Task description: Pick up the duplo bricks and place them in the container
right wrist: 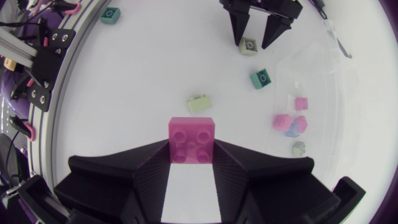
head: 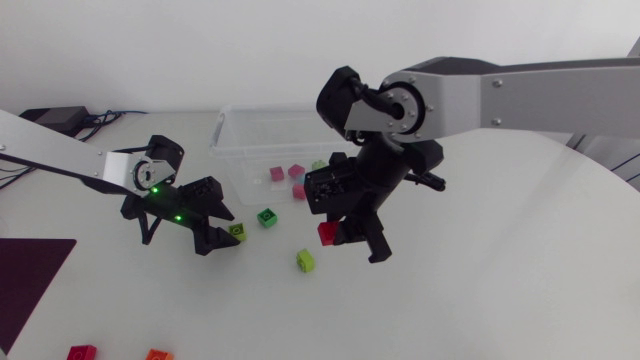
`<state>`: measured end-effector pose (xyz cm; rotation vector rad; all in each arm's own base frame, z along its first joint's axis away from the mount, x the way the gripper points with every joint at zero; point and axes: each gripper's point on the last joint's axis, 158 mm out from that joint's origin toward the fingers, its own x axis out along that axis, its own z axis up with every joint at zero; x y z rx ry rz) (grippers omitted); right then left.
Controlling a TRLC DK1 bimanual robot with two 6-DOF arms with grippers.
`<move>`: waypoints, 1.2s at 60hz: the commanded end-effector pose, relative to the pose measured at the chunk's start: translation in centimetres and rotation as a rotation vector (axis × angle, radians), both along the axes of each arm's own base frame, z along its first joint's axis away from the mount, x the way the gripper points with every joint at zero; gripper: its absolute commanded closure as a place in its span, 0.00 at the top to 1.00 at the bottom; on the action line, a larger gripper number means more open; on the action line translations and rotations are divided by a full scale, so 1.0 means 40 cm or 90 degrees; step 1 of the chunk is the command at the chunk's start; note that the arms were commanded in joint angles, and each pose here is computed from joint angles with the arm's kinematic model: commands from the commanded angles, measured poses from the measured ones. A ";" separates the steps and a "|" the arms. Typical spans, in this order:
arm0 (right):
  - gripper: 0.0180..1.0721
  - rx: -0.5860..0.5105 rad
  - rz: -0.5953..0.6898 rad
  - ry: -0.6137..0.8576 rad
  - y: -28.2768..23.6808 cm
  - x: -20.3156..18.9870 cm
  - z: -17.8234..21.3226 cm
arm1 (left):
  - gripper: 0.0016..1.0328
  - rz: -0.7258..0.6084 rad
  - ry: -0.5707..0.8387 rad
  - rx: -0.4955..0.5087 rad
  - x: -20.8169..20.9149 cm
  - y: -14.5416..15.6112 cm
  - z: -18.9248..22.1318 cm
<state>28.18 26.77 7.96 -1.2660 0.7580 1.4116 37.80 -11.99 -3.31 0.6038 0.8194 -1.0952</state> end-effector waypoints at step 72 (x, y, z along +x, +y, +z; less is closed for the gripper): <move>0.41 0.312 -0.369 -0.158 0.081 0.607 0.173 | 0.03 0.061 -0.132 -0.187 0.057 -0.047 0.502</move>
